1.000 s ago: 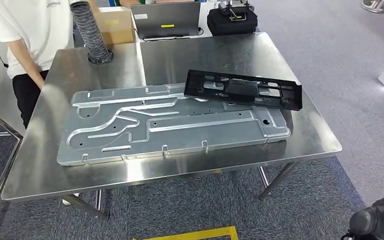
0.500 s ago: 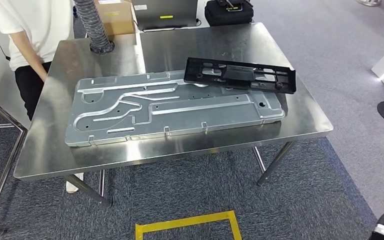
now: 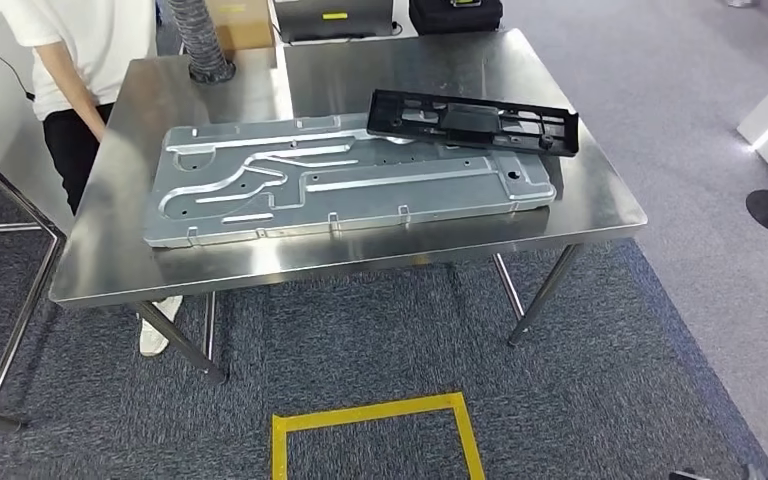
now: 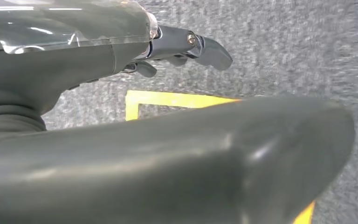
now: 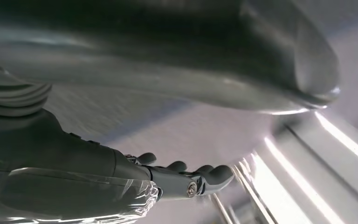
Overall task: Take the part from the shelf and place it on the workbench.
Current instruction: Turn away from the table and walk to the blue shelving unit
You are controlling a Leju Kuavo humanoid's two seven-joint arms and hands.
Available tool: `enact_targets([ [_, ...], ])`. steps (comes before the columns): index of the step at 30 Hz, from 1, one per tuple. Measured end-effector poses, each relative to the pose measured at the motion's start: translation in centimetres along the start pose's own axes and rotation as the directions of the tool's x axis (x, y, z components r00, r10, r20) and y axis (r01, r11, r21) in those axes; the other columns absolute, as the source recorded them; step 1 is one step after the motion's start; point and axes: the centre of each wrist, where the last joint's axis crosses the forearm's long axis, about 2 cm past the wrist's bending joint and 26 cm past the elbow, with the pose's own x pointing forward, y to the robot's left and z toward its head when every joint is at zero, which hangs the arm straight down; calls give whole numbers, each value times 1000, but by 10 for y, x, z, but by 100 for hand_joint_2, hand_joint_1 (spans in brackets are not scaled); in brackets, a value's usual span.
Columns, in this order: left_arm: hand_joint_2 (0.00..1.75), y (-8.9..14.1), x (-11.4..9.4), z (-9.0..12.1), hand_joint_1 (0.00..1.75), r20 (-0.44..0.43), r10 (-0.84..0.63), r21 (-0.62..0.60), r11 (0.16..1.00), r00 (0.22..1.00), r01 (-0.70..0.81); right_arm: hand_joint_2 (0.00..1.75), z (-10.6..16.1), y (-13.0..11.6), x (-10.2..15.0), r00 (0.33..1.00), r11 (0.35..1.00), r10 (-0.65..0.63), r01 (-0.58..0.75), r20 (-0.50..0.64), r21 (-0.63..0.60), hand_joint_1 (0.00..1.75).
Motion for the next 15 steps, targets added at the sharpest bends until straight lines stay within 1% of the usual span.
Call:
enact_targets([
  [4, 0, 0, -1, 1, 0, -1, -1, 0, 1000, 1000, 1, 0, 27, 22, -23, 976, 980, 81, -42, -203, 193, 0],
  [7, 0, 0, -1, 1, 0, -1, -4, -1, 1000, 1000, 4, 0, 45, 34, -30, 934, 948, 157, -52, -322, 313, 0],
  [11, 0, 0, -1, 1, 0, -1, -15, -7, 1000, 1000, 15, 0, 61, 45, -33, 869, 909, 231, -33, -437, 415, 0],
  [15, 0, 0, -2, 1, 0, -3, -26, -17, 1000, 1000, 26, 0, 66, 52, -31, 803, 883, 275, 6, -529, 469, 0],
])
